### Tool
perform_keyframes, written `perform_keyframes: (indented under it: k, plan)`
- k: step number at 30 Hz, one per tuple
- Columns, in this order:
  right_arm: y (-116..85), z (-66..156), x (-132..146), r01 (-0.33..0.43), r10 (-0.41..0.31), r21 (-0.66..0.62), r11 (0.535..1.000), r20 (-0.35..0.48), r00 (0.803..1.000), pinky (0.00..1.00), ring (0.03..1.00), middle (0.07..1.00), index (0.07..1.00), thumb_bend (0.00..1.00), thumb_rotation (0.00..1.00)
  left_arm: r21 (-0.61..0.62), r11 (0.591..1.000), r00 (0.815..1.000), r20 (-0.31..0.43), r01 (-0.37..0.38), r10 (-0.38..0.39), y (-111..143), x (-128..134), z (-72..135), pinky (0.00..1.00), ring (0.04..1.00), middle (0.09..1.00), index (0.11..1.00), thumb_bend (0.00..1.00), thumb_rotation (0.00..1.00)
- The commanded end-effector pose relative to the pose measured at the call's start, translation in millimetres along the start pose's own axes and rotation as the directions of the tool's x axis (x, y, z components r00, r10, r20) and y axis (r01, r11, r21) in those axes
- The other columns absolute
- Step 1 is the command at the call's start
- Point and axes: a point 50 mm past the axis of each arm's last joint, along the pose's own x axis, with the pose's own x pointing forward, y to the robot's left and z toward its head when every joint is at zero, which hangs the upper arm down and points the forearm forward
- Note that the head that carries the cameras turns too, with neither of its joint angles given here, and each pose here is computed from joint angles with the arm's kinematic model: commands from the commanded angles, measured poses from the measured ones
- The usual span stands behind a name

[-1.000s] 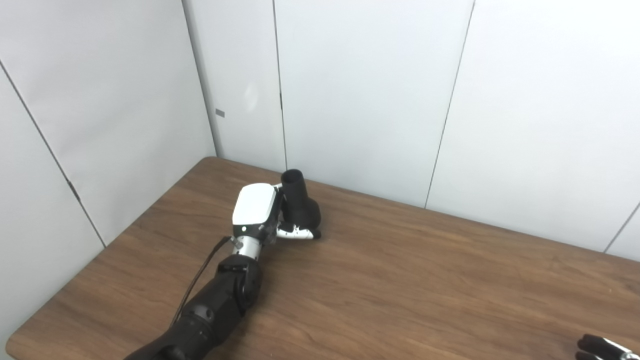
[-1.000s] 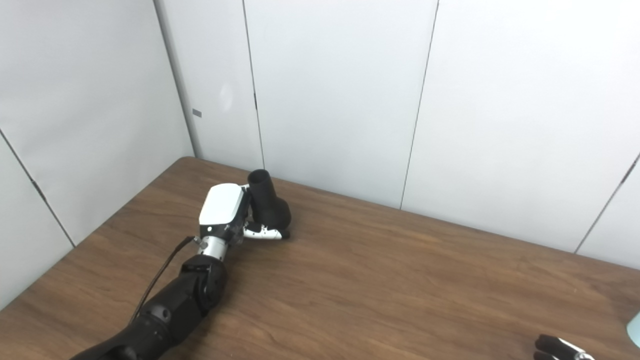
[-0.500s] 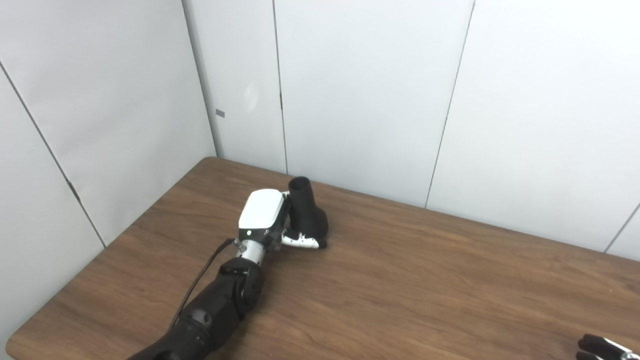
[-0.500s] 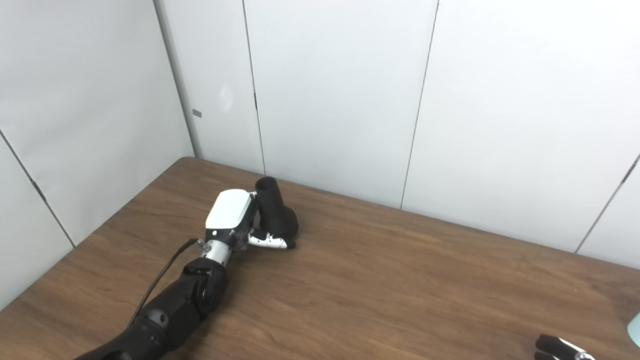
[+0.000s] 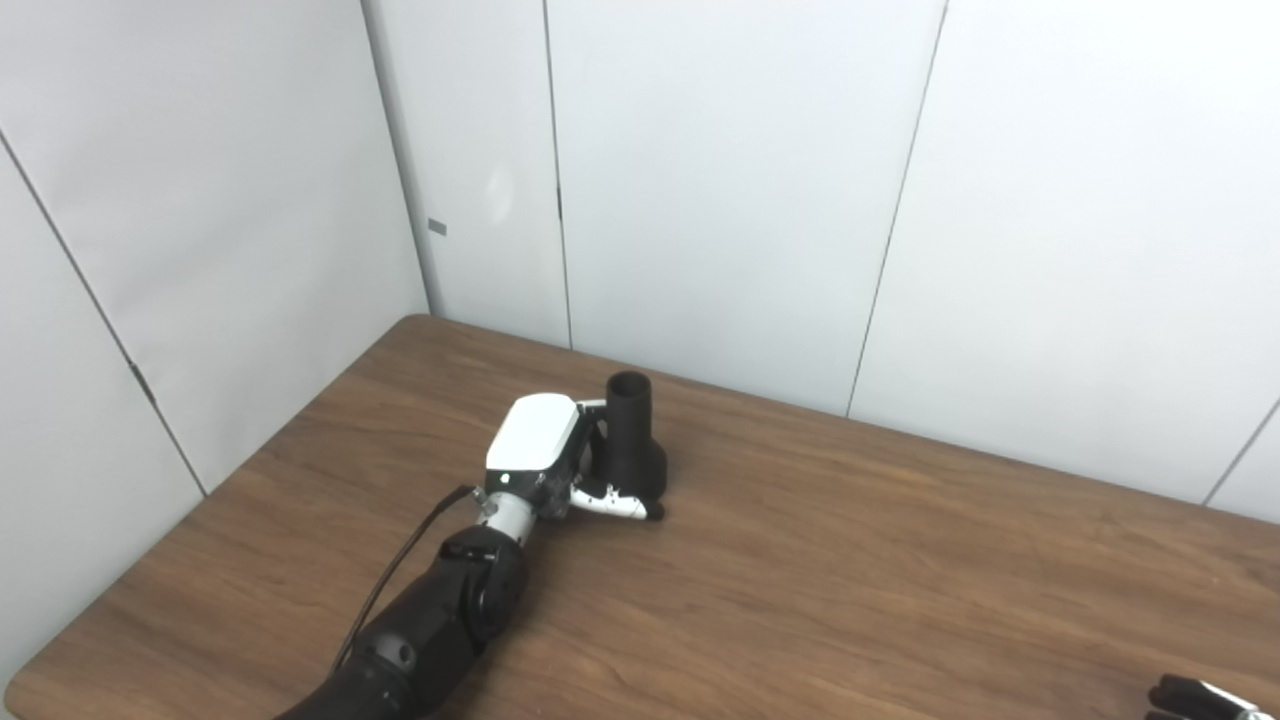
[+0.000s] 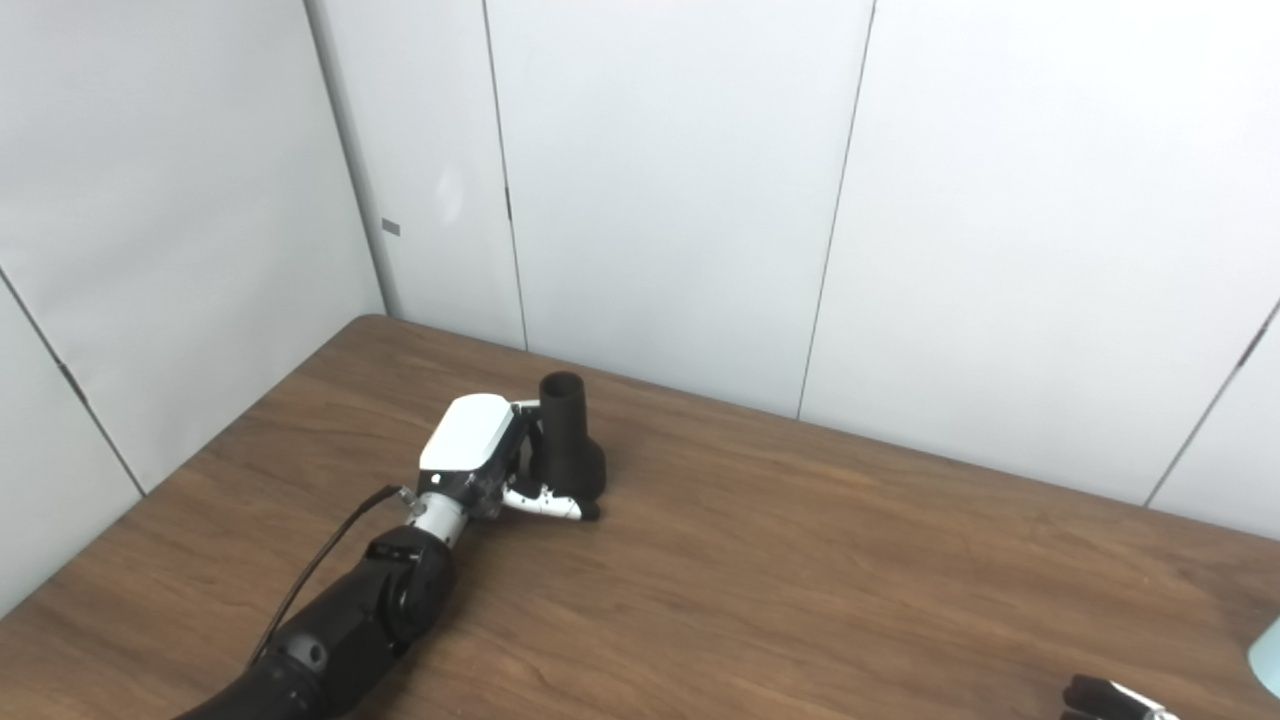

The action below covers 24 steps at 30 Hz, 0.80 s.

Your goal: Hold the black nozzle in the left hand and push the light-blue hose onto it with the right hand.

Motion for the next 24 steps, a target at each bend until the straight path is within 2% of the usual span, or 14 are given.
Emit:
perform_keyframes:
  k: [1, 3, 6, 9, 12, 13, 14, 16, 17, 19, 23, 24]
  plan:
    - [1, 23, 1, 0.028, -0.026, -0.021, 0.999, 0.069, 0.997, 0.62, 0.691, 0.702, 0.671, 0.22, 0.0, -0.031, 0.983, 0.983, 0.03, 0.181, -0.181, -43, -43, 7, 0.18, 0.234, 0.435, 0.5, 0.52, 0.0]
    - [3, 32, -1, 0.051, -0.048, -0.032, 0.998, 0.069, 0.996, 0.62, 0.693, 0.709, 0.681, 0.23, 0.0, -0.036, 0.98, 0.98, 0.054, 0.195, -0.193, -41, -44, 13, 0.2, 0.258, 0.418, 0.507, 0.52, 0.0]
    - [3, 43, -2, 0.089, -0.087, -0.018, 0.996, 0.086, 0.993, 0.63, 0.7, 0.718, 0.687, 0.23, 0.0, -0.06, 0.979, 0.976, 0.114, 0.195, -0.188, -38, -48, 26, 0.15, 0.193, 0.464, 0.485, 0.52, 0.0]
    - [0, 51, -1, 0.125, -0.122, -0.02, 0.992, 0.101, 0.987, 0.6, 0.692, 0.713, 0.678, 0.23, 0.0, -0.093, 0.974, 0.969, 0.158, 0.205, -0.189, -37, -51, 40, 0.14, 0.195, 0.47, 0.483, 0.53, 0.0]
    - [-5, 56, 1, 0.162, -0.157, -0.04, 0.986, 0.106, 0.982, 0.61, 0.703, 0.725, 0.68, 0.25, 0.0, -0.099, 0.967, 0.952, 0.225, 0.235, -0.208, -36, -54, 56, 0.15, 0.202, 0.471, 0.483, 0.53, 0.0]
    - [-7, 57, 1, 0.179, -0.173, -0.05, 0.983, 0.112, 0.979, 0.6, 0.696, 0.721, 0.679, 0.26, 0.0, -0.099, 0.966, 0.945, 0.254, 0.237, -0.206, -36, -56, 62, 0.13, 0.18, 0.471, 0.483, 0.53, 0.0]
    - [-9, 59, 2, 0.197, -0.189, -0.054, 0.979, 0.119, 0.975, 0.6, 0.689, 0.716, 0.678, 0.27, 0.0, -0.1, 0.966, 0.936, 0.288, 0.237, -0.199, -37, -58, 68, 0.11, 0.158, 0.411, 0.483, 0.52, 0.01]
    - [-14, 62, 3, 0.228, -0.216, -0.071, 0.971, 0.14, 0.966, 0.59, 0.68, 0.709, 0.678, 0.28, 0.0, -0.1, 0.969, 0.919, 0.352, 0.225, -0.177, -40, -62, 78, 0.08, 0.115, 0.21, 0.482, 0.52, 0.03]
    - [-16, 63, 5, 0.239, -0.227, -0.069, 0.968, 0.152, 0.962, 0.58, 0.671, 0.703, 0.675, 0.28, 0.0, -0.1, 0.969, 0.911, 0.373, 0.227, -0.175, -43, -65, 82, 0.07, 0.107, 0.183, 0.482, 0.52, 0.04]
    - [-23, 65, 8, 0.263, -0.245, -0.079, 0.962, 0.186, 0.952, 0.56, 0.656, 0.694, 0.668, 0.29, 0.0, -0.091, 0.97, 0.895, 0.413, 0.227, -0.17, -48, -71, 90, 0.06, 0.101, 0.162, 0.482, 0.52, 0.04]
    - [-32, 76, 17, 0.33, -0.283, -0.162, 0.93, 0.257, 0.924, 0.53, 0.644, 0.682, 0.656, 0.32, 0.0, -0.064, 0.967, 0.845, 0.502, 0.248, -0.183, -57, -78, 101, 0.06, 0.103, 0.16, 0.482, 0.52, 0.04]
    - [-35, 81, 19, 0.352, -0.285, -0.218, 0.91, 0.286, 0.915, 0.5, 0.624, 0.667, 0.647, 0.39, 0.0, -0.058, 0.966, 0.834, 0.519, 0.252, -0.187, -58, -79, 104, 0.06, 0.106, 0.163, 0.482, 0.52, 0.04]
